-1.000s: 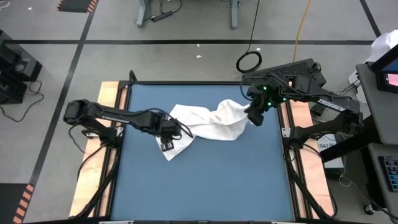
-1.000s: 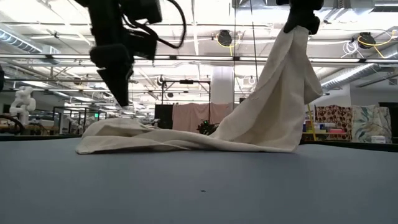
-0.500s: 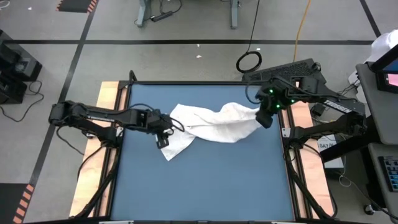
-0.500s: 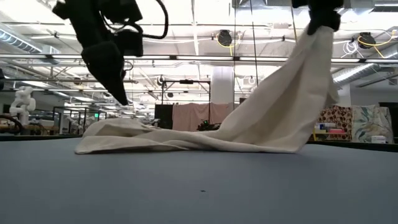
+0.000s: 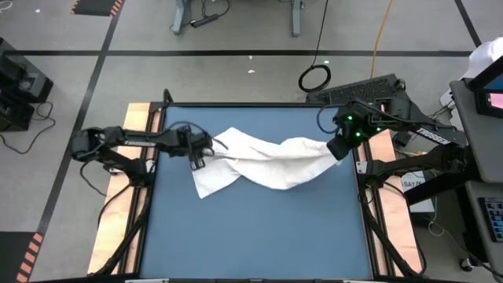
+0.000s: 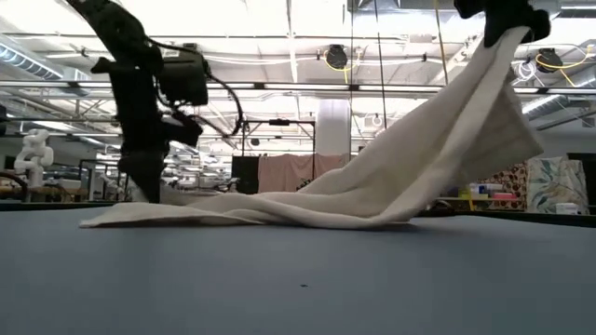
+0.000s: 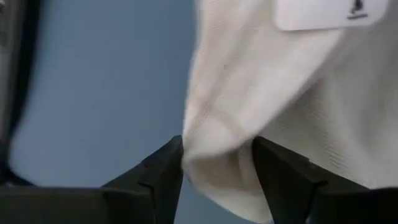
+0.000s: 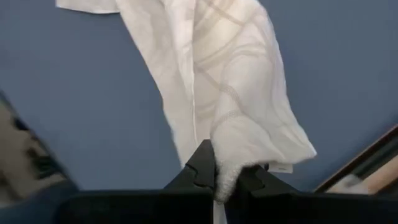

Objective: Roll towel into tight, uniform cylinder
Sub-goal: Roll the white towel

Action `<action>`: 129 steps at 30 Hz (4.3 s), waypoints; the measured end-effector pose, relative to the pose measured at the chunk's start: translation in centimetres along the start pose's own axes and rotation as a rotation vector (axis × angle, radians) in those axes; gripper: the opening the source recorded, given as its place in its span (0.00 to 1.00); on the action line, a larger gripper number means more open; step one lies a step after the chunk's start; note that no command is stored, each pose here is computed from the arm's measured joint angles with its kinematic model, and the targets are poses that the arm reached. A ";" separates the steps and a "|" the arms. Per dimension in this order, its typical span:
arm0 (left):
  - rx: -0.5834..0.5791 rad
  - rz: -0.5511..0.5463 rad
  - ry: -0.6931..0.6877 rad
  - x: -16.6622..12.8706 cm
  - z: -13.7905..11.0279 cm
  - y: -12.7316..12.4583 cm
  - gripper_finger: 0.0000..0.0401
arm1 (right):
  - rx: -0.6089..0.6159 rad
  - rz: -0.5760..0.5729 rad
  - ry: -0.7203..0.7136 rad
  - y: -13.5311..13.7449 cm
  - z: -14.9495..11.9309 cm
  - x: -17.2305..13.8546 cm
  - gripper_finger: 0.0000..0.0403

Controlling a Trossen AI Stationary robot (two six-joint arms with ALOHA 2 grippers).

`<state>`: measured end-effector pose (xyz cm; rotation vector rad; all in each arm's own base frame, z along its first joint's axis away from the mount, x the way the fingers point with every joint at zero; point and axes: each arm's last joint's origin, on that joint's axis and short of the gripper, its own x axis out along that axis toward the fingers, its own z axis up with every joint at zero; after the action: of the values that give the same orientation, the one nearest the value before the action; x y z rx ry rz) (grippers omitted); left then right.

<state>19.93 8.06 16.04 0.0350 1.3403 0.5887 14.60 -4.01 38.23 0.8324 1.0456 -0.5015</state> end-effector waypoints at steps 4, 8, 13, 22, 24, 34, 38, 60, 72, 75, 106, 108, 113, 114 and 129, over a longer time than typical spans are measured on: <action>0.021 -0.008 -0.105 -2.1 1.0 3.0 0.49 | 0.106 0.044 0.001 0.4 -0.8 -0.5 0.00; 0.069 -0.155 -0.285 -4.6 2.0 4.6 0.49 | 0.195 0.114 -0.033 1.2 -0.8 -0.6 0.00; 0.207 -0.298 -0.439 -5.3 2.7 4.3 0.49 | 0.247 0.201 -0.123 2.7 -0.2 -0.6 0.00; 0.319 -0.357 -0.630 -3.1 6.4 2.0 0.49 | 0.279 0.221 -0.175 3.9 0.4 0.0 0.00; 0.382 -0.352 -0.652 -2.5 7.0 1.1 0.49 | 0.290 0.221 -0.174 4.0 0.4 0.0 0.00; 0.472 -0.259 -0.515 1.6 7.8 -1.2 0.49 | 0.329 0.215 -0.185 3.9 0.4 0.0 0.00; 0.463 -0.256 -0.505 2.9 8.0 -1.4 0.49 | 0.331 0.200 -0.209 3.9 0.5 0.0 0.00; 0.376 -0.253 -0.495 3.6 8.3 -1.2 0.26 | 0.285 0.184 -0.216 3.8 0.4 0.0 0.00; 0.373 -0.258 -0.471 4.9 8.3 -1.6 0.11 | 0.285 0.184 -0.216 3.8 0.4 0.0 0.00; 0.369 -0.258 -0.471 4.9 8.4 -1.6 0.02 | 0.285 0.184 -0.216 3.8 0.4 0.0 0.00; 0.089 -0.660 -0.269 -5.3 3.0 0.1 0.00 | 0.264 0.158 -0.253 3.7 0.5 0.0 0.00; 0.103 -0.666 -0.260 -6.2 2.4 -0.1 0.00 | 0.265 0.150 -0.265 3.7 0.6 0.0 0.00; 0.147 -0.624 -0.215 -6.5 1.0 -0.2 0.00 | 0.259 0.142 -0.277 3.7 0.6 0.0 0.00; 0.141 -0.591 -0.196 -6.1 0.7 -0.2 0.00 | 0.260 0.138 -0.282 3.7 0.6 0.0 0.00; 0.124 -0.548 -0.245 -2.3 -1.3 -1.8 0.49 | 0.250 0.145 -0.290 3.7 0.7 0.0 0.00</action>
<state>19.20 5.20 17.18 -0.1513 1.0814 0.0346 17.61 -2.30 39.76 1.0144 0.6590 -0.6172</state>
